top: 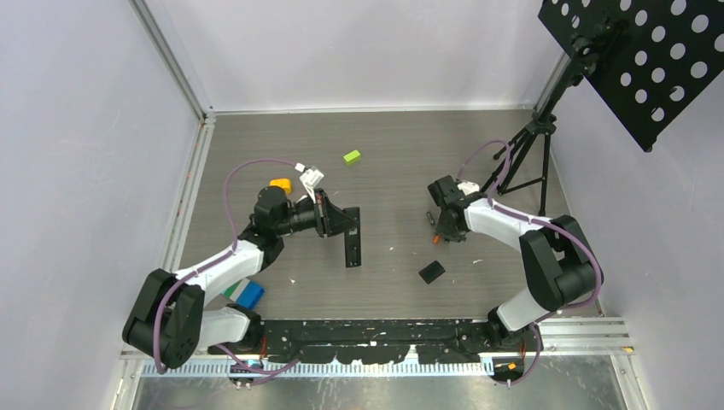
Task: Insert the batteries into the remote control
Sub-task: Pick up the battery from the center of the board.
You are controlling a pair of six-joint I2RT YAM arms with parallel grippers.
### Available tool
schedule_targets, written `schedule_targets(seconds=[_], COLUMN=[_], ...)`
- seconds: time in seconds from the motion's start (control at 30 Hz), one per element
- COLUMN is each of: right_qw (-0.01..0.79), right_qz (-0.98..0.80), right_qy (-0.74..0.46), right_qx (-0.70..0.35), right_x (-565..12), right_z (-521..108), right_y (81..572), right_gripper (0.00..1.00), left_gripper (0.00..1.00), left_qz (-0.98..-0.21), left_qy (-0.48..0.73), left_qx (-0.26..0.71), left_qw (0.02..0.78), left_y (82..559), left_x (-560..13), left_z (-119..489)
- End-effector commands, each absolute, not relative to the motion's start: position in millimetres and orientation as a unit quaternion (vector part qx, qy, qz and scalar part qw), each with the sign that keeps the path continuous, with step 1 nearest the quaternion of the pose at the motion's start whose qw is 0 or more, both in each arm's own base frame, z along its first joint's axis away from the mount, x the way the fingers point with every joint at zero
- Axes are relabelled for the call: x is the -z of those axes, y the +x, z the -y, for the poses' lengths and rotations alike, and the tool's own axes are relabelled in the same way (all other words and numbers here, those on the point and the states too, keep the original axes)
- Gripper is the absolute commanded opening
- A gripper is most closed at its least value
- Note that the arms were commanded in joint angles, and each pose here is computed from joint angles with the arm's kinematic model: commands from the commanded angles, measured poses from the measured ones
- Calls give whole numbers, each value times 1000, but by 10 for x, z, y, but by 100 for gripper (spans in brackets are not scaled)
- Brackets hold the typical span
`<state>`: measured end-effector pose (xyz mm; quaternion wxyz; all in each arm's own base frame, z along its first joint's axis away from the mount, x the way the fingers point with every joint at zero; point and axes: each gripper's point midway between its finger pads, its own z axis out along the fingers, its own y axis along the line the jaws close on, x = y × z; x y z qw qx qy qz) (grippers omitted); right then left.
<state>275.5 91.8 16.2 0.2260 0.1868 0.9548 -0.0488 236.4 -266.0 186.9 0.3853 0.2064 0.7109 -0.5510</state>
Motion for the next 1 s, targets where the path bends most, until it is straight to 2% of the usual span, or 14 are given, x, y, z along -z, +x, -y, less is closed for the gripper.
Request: schedule_targets(seconds=[0.0,0.1,0.2,0.37,0.5,0.7,0.97], right_qw=[227,228,246,335,418,522,532], right_qz=[-953,-953,-949,-927,-903,-836,-800], right_qy=[192,189,185,162,93,-12,-55], right_qx=[55,61,67,46,-23,-169,-274], right_x=[-132,-99,-192,-849,-1541,-2390,-2622], right_z=[-867,-834,-793,-895,-1455,-2310,-2718], right_y=[2840,2849,2886,3021,2997,2643,2403], right_gripper=[21,5,1,1,1,1,1], left_gripper=[0,0,0,0,0,0,0], left_qz=[-690,-693,-695,-696,-683,-677,-678], left_qy=[221,209,181,119,81,13,-33], left_qx=[551,551,556,568,597,621,632], left_qw=[414,417,418,423,414,396,373], left_y=[2435,2472,2544,2718,2787,2877,2883], left_x=[-2088,-2119,-2164,-2231,-2327,-2427,-2555], left_z=[2693,2695,2703,2721,2765,2753,2728])
